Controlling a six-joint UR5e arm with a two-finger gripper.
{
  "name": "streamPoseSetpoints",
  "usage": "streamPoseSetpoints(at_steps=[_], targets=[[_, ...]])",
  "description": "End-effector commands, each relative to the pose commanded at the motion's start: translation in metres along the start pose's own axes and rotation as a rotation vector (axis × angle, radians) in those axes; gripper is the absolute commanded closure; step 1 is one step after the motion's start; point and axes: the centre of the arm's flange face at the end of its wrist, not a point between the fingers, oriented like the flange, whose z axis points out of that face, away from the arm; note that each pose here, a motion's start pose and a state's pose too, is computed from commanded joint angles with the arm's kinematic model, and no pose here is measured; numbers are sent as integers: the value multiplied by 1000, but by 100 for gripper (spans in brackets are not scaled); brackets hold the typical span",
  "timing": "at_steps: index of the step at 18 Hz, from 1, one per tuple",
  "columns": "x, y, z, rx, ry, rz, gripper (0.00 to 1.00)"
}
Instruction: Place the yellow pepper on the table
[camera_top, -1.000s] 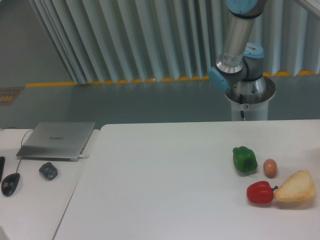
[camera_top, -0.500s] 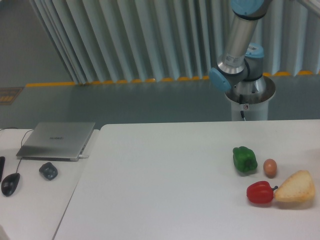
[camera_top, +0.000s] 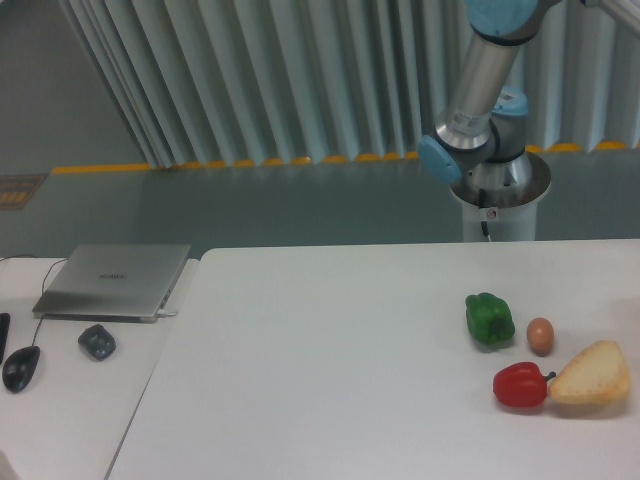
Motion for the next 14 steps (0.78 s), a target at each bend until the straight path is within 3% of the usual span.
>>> streamPoseSetpoints(at_steps=[2, 6, 8, 12, 14], targets=[[0, 0, -6, 21, 18, -1, 72], [0, -4, -9, 20, 19, -7, 90], [0, -4, -17, 28, 23, -10, 90], [-5, -9, -50, 245, 11, -84, 90], [-4, -12, -53, 257, 7, -84, 90]])
